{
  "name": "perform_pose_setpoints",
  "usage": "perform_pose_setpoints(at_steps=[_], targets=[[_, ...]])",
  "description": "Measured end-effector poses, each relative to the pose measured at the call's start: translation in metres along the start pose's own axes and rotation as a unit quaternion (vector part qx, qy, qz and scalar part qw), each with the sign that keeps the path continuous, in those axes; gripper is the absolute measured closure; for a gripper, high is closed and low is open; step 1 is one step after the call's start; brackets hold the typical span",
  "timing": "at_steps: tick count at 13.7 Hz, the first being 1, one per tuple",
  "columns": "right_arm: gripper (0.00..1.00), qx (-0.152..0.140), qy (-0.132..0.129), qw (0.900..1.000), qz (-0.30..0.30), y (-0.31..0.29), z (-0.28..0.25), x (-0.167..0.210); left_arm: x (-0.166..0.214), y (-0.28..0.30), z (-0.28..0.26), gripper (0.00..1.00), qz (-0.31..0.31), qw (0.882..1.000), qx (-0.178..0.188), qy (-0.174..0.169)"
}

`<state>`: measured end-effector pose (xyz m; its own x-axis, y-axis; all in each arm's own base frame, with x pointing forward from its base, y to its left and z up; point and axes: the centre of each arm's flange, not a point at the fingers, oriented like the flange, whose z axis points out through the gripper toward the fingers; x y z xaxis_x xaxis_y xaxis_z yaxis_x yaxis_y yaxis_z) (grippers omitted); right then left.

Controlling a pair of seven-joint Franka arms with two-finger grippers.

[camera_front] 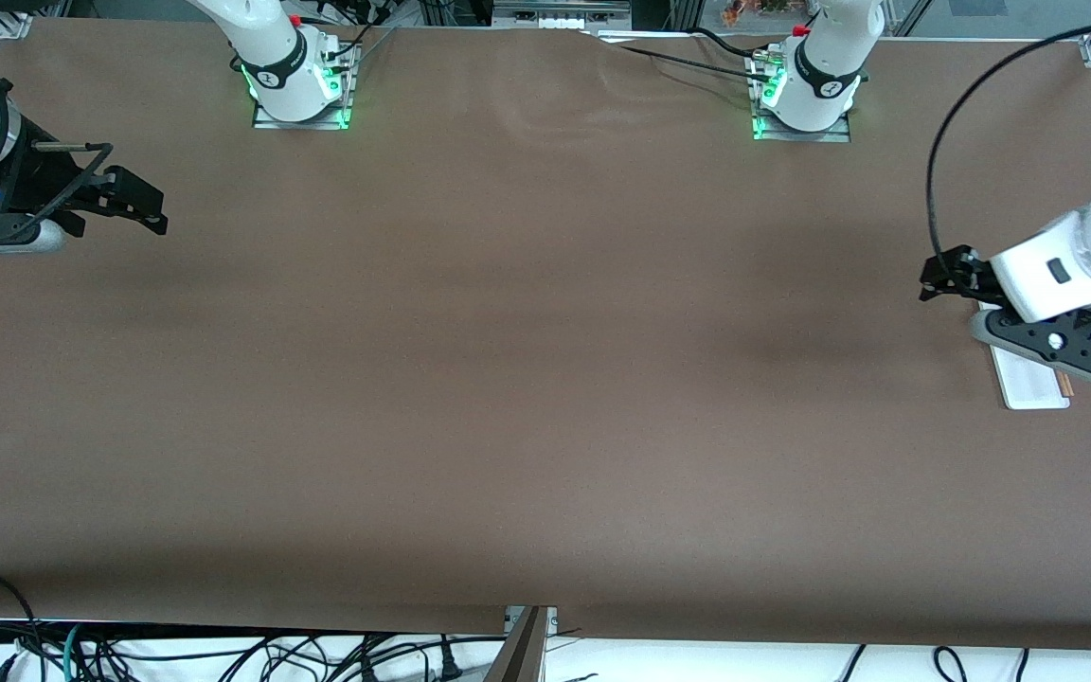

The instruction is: Pass towel and hang on rack

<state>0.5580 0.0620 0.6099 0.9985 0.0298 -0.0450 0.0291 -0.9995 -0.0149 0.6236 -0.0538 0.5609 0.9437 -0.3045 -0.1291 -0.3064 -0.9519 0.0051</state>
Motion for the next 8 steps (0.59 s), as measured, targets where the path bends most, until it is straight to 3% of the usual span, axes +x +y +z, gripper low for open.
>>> perform_pose_setpoints(at_steps=[2, 5, 8], targets=[[0.0, 0.0, 0.0, 1.0, 0.0, 0.0, 0.0, 0.0, -0.007, 0.008, -0.005, 0.0, -0.043, 0.999, -0.005, 0.001], [0.0, 0.0, -0.001, 1.0, 0.0, 0.0, 0.001, 0.0, -0.025, 0.0, -0.003, 0.0, -0.129, 0.991, 0.003, 0.041], [0.0, 0.0, -0.002, 1.0, 0.0, 0.0, 0.002, 0.0, -0.053, 0.009, 0.006, 0.0, -0.159, 0.986, 0.008, 0.059]])
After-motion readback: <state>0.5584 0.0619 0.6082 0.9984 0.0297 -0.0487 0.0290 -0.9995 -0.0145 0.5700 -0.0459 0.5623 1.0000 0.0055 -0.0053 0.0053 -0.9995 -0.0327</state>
